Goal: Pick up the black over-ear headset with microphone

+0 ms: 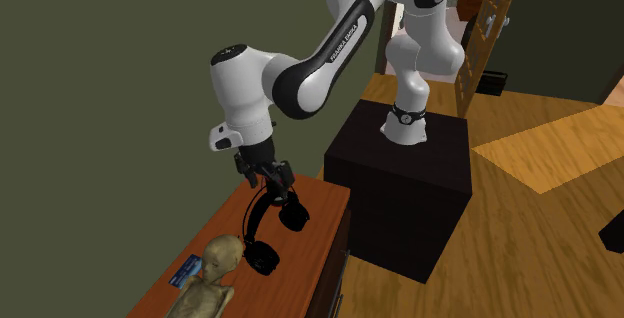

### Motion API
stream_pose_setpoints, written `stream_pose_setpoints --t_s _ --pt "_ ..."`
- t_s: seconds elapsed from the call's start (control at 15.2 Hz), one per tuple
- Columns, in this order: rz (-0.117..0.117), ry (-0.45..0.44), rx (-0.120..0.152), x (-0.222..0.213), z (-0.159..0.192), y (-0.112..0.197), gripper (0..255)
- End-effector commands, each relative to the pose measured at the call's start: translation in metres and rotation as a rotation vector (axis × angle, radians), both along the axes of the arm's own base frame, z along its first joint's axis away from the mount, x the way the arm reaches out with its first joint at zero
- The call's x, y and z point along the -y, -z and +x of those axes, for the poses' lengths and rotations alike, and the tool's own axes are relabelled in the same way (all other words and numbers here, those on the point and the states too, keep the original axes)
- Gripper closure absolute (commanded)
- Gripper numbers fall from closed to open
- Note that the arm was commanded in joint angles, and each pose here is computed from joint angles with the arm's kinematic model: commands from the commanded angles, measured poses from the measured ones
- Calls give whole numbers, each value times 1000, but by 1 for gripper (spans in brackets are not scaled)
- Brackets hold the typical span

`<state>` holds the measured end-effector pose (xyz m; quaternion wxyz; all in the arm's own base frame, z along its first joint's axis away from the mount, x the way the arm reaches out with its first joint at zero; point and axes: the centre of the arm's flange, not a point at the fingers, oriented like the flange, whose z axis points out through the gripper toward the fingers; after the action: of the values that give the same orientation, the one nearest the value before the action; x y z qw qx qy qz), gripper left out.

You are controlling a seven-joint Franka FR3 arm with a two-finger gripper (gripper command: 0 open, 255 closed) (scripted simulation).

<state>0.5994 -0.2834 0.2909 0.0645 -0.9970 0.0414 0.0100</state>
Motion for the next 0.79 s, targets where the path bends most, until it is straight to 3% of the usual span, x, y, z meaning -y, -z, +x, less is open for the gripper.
stream_pose_setpoints --t_s 0.0,0.2,0.26,0.73 --pt "0 0 1 -1 0 11 0" --pt "0 0 1 -1 0 19 0" --pt "0 0 1 -1 0 19 255" --pt "0 0 1 -1 -1 19 255"
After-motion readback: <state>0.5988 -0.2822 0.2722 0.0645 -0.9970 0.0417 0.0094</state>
